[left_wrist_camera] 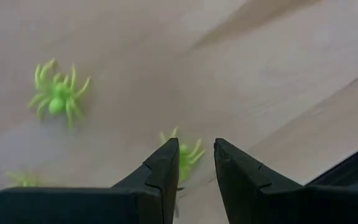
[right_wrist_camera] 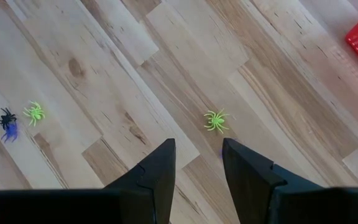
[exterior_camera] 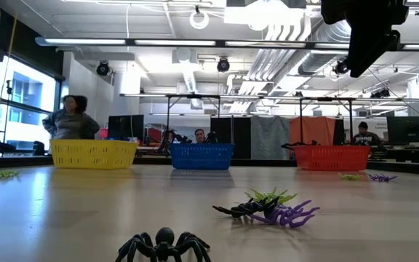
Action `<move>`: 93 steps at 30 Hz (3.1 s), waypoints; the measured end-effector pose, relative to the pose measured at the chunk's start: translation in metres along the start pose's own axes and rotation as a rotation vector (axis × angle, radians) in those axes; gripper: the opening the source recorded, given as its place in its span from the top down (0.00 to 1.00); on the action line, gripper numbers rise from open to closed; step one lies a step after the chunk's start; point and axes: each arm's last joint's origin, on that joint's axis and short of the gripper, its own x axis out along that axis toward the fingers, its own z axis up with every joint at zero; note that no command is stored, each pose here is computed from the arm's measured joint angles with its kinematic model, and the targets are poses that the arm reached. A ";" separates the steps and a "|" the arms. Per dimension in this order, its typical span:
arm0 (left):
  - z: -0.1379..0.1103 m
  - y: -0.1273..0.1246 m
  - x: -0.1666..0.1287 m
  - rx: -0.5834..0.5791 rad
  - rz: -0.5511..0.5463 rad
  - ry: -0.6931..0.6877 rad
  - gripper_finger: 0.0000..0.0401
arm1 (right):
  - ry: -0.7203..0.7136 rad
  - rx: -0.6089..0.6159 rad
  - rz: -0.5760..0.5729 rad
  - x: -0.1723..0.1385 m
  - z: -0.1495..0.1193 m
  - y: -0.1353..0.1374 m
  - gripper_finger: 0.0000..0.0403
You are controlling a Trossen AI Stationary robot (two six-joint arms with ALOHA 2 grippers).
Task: Sort Halloween decoration
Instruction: Put the green spider toy into the yellow bin
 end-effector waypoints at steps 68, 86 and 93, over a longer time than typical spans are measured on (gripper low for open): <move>0.030 -0.008 0.002 0.161 0.072 0.016 1.00 | 0.000 0.000 -0.001 0.000 0.000 0.000 0.68; 0.083 -0.029 -0.024 0.314 0.152 -0.209 1.00 | 0.000 0.000 0.000 0.000 0.000 0.000 0.68; 0.150 -0.038 -0.018 0.418 0.161 -0.337 1.00 | 0.000 0.000 0.000 0.000 0.000 0.000 0.68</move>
